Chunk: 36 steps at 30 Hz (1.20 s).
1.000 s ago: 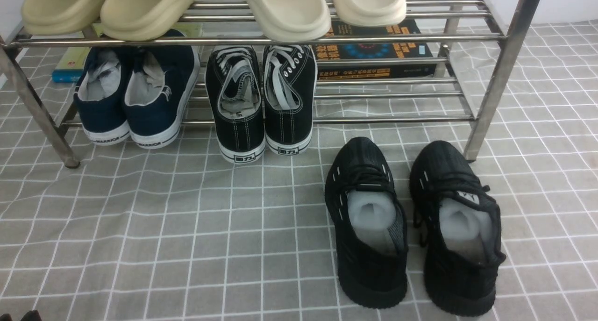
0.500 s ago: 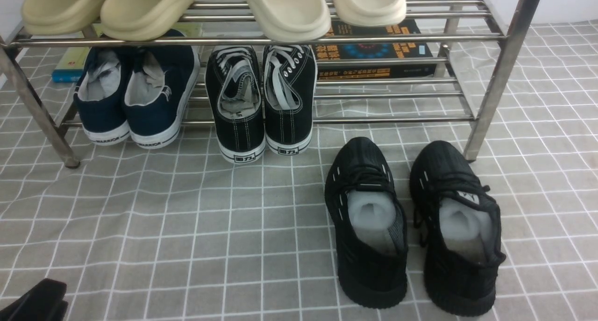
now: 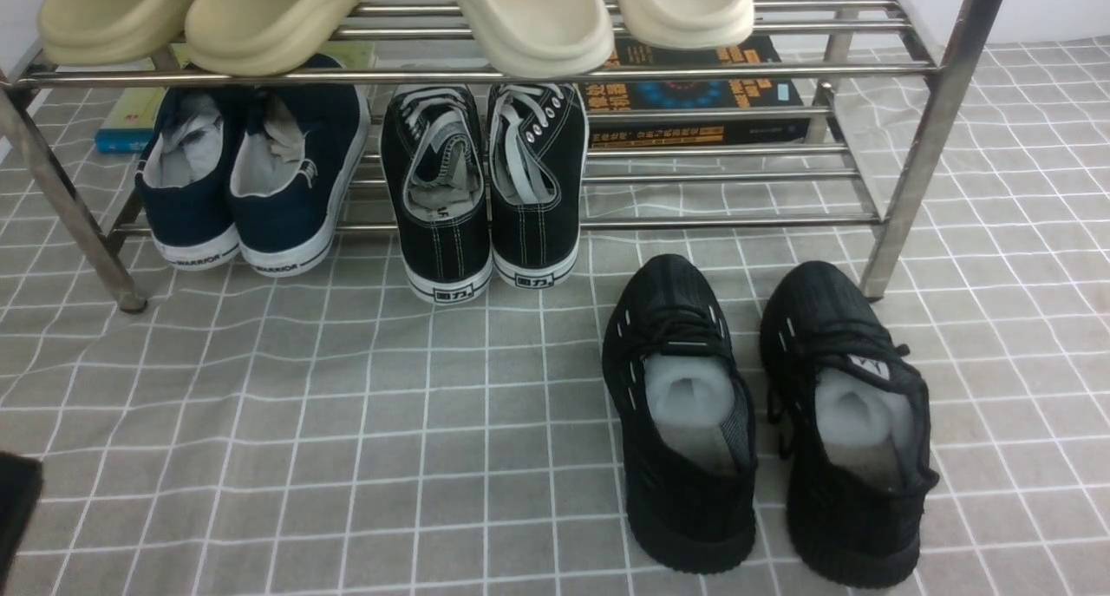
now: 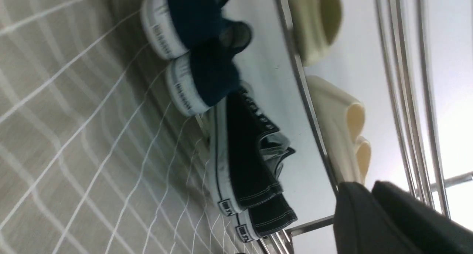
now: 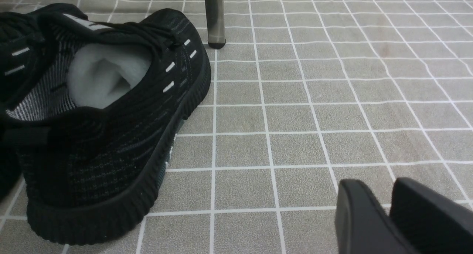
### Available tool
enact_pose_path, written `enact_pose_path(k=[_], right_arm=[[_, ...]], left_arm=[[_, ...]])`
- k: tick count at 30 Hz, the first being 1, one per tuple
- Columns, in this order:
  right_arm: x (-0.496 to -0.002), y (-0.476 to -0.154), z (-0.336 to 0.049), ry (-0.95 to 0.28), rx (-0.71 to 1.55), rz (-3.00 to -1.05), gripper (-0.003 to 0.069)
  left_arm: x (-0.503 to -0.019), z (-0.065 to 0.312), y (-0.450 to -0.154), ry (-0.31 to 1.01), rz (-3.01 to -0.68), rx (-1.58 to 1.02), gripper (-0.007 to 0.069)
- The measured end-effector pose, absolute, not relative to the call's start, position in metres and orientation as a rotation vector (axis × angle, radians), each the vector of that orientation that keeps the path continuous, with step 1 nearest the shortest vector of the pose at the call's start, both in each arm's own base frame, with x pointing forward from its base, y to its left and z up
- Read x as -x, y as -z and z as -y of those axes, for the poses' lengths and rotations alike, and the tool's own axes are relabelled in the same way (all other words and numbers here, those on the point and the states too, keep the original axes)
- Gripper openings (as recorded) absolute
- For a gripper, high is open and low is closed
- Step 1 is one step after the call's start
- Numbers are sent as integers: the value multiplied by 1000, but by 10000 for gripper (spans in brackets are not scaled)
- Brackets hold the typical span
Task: Take the shoes off the shelf with your hand from the grey coffee tablecloth.
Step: 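Grasp the leftmost shoe on the bottom shelf of the shoe rack with the left gripper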
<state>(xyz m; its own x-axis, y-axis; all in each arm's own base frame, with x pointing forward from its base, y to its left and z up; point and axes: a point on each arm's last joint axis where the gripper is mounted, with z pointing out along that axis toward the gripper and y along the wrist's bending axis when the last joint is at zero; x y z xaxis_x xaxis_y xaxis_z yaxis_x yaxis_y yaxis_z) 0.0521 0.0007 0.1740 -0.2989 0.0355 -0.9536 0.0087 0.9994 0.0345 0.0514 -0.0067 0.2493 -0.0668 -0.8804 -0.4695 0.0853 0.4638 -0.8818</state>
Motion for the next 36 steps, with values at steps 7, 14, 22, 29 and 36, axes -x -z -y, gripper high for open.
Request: enact_pose_path(k=[7,14,22,29,36], right_arm=[[-52,-174,-1,-26,-33,-1875,172],[-52,-174,-1,-26,-33,-1875,182],[-52,-174,-1,-26,-33,-1875,196],[-52,-174,-1,-26,-33,-1875,206],[-52,-174,-1,-26,-33,-1875,216]], left_arm=[[-102,10,-291,632,-1894,759,3],[-180,7,-295,424,-2094,825,127],[-264,3,-304,400,-1993,1066,453],[-318,0,-300,372,-1924,1179,525],[-360,0,-289,335,-1921,1219,525]])
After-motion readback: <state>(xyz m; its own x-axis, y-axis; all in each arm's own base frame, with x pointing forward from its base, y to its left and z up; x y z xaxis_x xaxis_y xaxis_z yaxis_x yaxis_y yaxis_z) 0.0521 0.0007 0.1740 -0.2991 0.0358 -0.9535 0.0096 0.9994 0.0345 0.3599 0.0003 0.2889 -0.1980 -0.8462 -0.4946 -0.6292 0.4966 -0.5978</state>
